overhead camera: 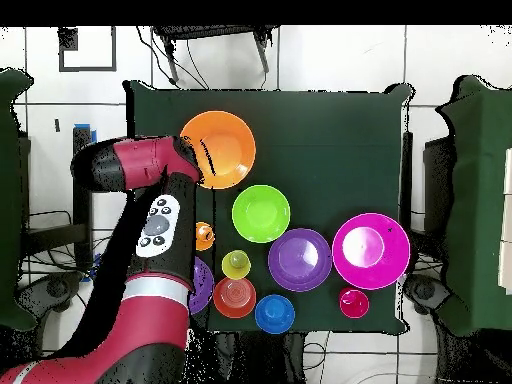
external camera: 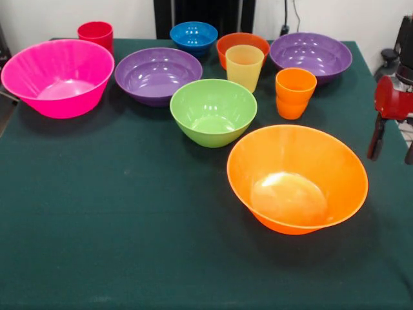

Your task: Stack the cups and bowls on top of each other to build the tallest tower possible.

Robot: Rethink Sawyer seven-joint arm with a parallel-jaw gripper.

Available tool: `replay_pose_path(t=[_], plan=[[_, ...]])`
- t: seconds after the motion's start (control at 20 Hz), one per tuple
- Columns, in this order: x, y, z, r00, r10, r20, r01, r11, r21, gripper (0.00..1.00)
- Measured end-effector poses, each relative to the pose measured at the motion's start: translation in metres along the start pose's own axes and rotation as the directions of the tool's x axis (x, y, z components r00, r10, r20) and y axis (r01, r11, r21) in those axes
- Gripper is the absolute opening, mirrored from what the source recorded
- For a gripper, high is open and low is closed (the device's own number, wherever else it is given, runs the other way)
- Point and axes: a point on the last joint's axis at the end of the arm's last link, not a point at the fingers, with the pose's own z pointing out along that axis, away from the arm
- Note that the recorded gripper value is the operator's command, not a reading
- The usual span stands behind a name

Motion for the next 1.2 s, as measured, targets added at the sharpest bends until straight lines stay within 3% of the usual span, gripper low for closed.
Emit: replay_pose_path(t=[0.1,0.4,0.6,0.95,1.2], plan=[[0.0,-0.002,-0.001,1.0,-0.005,-0.005,0.005,0.9999,0.013,1.0],[-0.002,-0.015,-0.019,0.9972,-0.029,-0.07,0.036,0.9939,0.104,1.0],[-0.009,-0.017,-0.029,0.9967,-0.038,-0.071,0.047,0.9898,0.135,1.0],[-0.018,-0.019,-0.035,0.9979,-0.041,-0.051,0.048,0.9883,0.145,1.0],[-0.011,-0.018,-0.02,0.9966,-0.045,-0.068,0.055,0.9872,0.15,1.0]])
